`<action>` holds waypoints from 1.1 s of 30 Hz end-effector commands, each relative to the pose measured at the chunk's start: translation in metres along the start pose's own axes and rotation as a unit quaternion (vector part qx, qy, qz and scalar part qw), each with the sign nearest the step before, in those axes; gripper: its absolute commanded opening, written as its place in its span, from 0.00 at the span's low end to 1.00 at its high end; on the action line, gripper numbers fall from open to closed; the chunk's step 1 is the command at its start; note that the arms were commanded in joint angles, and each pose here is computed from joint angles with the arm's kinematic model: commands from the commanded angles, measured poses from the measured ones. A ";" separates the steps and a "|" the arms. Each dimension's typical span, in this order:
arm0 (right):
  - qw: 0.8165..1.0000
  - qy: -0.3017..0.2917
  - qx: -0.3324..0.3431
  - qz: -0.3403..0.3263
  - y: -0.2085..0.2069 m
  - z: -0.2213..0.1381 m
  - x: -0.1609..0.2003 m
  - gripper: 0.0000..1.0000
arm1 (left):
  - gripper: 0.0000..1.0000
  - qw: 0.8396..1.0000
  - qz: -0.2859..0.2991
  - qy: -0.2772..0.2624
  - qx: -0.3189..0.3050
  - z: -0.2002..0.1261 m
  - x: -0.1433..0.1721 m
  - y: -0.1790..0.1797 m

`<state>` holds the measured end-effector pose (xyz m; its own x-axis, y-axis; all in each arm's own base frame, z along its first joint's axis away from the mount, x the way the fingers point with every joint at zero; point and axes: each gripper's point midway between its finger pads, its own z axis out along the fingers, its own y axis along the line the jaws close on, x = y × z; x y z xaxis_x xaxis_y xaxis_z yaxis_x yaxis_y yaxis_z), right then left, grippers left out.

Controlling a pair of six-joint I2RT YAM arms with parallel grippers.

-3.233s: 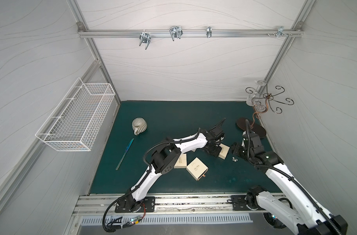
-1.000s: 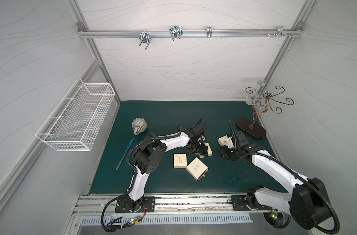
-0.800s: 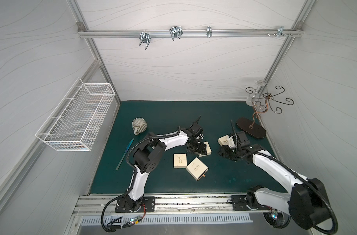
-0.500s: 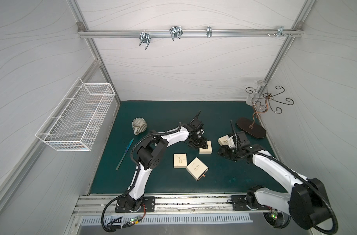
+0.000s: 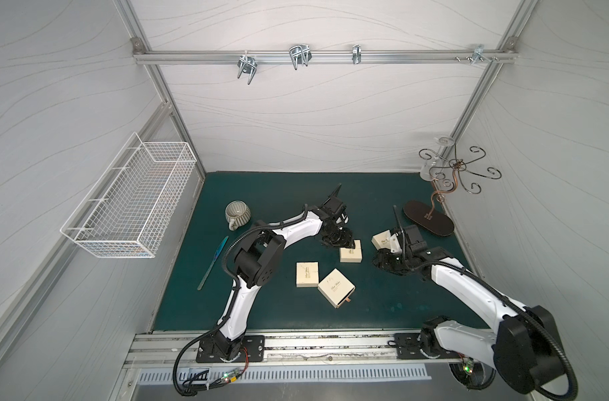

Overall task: Take out the earrings from the drawer-style jewelry box
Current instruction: Move the jewelry box to the center of the board, then open the drawer in the jewelry box.

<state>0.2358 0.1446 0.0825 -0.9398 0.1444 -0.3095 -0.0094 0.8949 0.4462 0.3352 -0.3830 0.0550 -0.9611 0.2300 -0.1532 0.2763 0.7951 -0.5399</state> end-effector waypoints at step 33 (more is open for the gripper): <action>0.989 -0.018 -0.044 0.142 -0.037 0.020 -0.007 0.42 | 0.56 0.995 0.043 0.088 0.008 0.039 0.073 -0.025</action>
<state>0.2403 0.1145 0.0492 -0.9066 0.3749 -0.1939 0.2198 0.8115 0.5414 0.2762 -0.4160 0.0361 -0.9225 0.3703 -0.1088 0.3621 0.7329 -0.5759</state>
